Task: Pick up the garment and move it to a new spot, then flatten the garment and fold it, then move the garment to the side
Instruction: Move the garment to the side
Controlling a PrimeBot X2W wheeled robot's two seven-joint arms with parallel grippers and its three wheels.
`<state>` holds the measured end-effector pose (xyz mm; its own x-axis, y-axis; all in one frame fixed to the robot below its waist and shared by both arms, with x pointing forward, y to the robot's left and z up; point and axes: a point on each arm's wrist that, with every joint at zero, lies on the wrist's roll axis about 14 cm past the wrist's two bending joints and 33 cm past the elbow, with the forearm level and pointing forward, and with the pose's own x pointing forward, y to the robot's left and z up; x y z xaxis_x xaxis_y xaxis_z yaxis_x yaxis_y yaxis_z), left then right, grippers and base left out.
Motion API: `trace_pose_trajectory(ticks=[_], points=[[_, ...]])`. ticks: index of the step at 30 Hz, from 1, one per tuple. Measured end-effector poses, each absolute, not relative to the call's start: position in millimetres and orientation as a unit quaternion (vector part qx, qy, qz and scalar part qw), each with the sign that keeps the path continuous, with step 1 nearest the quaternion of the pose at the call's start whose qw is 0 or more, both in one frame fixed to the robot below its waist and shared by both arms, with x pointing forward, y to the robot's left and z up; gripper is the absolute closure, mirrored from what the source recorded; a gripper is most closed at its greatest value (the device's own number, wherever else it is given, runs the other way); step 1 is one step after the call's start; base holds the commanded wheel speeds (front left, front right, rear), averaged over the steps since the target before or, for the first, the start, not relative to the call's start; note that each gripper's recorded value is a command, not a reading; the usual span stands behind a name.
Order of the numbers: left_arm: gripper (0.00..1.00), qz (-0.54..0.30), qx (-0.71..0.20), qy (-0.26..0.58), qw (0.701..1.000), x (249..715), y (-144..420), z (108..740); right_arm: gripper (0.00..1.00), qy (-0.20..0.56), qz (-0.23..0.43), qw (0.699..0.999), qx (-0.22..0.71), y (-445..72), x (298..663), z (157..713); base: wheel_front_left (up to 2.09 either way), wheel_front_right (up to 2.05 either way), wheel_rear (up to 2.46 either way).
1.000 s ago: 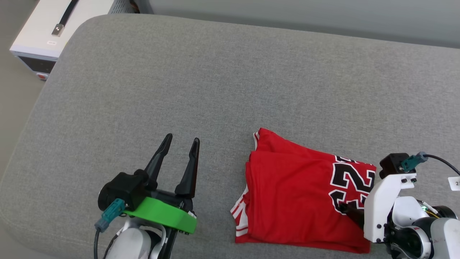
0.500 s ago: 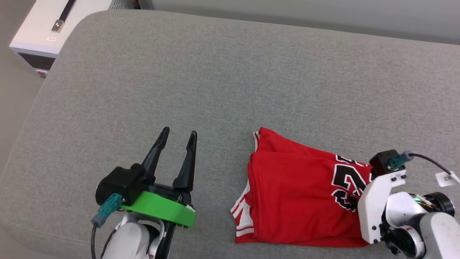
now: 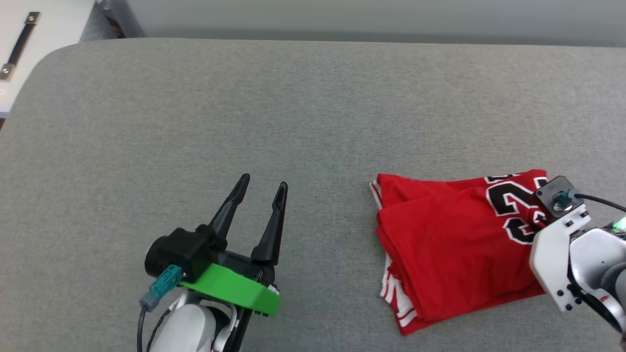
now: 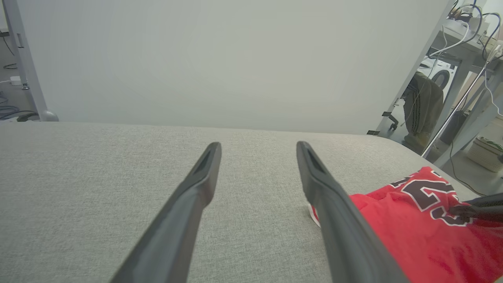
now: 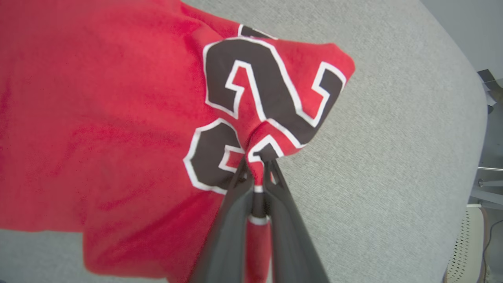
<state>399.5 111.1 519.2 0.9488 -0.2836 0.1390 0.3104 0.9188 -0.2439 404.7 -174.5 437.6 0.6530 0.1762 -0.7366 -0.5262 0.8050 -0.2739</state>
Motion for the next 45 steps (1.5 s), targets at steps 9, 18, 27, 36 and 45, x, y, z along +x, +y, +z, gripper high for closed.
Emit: trace_pose_trajectory(ticks=[9,18,27,36,45], points=[[0.00,-0.284,-0.142,-0.050,0.947,426,28,518,1.00,0.367,0.104,0.853,-0.357,-296,401,461,0.00,0.00,0.00],[0.00,-0.364,-0.150,-0.029,0.919,453,-20,485,1.00,0.365,0.013,0.842,-0.397,-403,419,458,0.00,0.00,0.00],[0.00,-0.396,-0.161,-0.018,0.904,468,-41,456,1.00,0.404,-0.059,0.818,-0.406,-466,415,437,0.00,0.00,0.00],[0.00,-0.401,-0.173,-0.014,0.899,474,-45,441,1.00,0.417,-0.123,0.804,-0.406,-508,413,433,0.00,0.00,0.00],[0.00,-0.389,-0.171,-0.013,0.905,475,-37,441,0.30,0.397,-0.140,0.810,-0.408,-518,426,433,0.00,0.00,0.00]])
